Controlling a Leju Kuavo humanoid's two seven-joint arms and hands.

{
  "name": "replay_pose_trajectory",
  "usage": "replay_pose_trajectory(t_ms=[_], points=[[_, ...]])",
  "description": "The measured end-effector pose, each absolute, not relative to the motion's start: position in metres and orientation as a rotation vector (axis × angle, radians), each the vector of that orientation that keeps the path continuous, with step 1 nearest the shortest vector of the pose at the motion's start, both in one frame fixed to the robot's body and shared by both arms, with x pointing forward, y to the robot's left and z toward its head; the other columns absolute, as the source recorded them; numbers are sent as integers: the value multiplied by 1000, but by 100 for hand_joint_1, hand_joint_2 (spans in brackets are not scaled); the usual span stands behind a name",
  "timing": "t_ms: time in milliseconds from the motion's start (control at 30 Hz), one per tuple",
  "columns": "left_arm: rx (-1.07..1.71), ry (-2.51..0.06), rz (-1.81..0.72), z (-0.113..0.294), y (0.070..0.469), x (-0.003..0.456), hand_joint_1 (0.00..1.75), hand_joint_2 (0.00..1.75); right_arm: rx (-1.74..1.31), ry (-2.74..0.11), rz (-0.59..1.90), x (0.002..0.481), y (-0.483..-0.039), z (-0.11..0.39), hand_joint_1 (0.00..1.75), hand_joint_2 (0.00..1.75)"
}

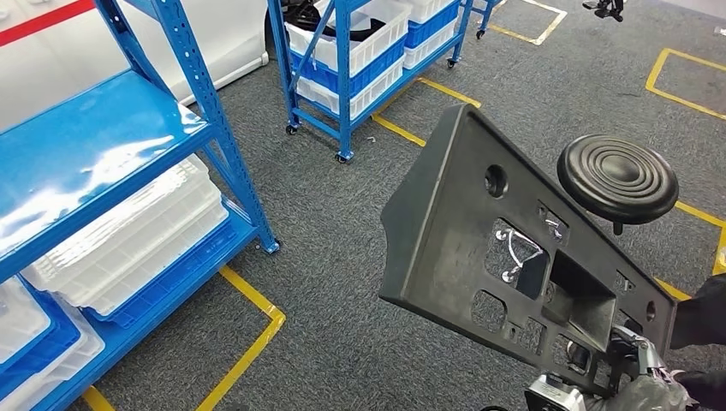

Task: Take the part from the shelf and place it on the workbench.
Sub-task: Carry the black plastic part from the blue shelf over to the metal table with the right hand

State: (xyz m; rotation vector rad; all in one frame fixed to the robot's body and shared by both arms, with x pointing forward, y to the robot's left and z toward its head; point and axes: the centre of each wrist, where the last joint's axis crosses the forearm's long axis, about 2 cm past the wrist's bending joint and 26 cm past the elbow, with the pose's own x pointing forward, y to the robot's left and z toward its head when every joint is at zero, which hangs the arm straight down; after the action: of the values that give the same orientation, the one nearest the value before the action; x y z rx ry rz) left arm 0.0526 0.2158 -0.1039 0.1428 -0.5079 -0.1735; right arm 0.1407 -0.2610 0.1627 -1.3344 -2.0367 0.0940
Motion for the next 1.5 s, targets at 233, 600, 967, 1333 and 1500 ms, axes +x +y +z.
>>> replay_pose_trajectory(t_ms=[233,600,967,1333,1500], points=[[144,-505,-168,-104,216,52,0,175,-1337,-2021,74,137,-265,161,175,175],[149,-512,-186,-104,216,54,0,175,-1334,-1995,46,125,-271,157,175,175],[159,-503,-195,-104,216,51,0,175,-1349,-1976,42,119,-277,154,175,175],[156,-501,-214,-104,216,51,0,175,-1351,-1959,54,113,-278,152,175,175],[156,-510,-219,-104,216,53,0,175,-1353,-1957,50,112,-279,153,175,175]])
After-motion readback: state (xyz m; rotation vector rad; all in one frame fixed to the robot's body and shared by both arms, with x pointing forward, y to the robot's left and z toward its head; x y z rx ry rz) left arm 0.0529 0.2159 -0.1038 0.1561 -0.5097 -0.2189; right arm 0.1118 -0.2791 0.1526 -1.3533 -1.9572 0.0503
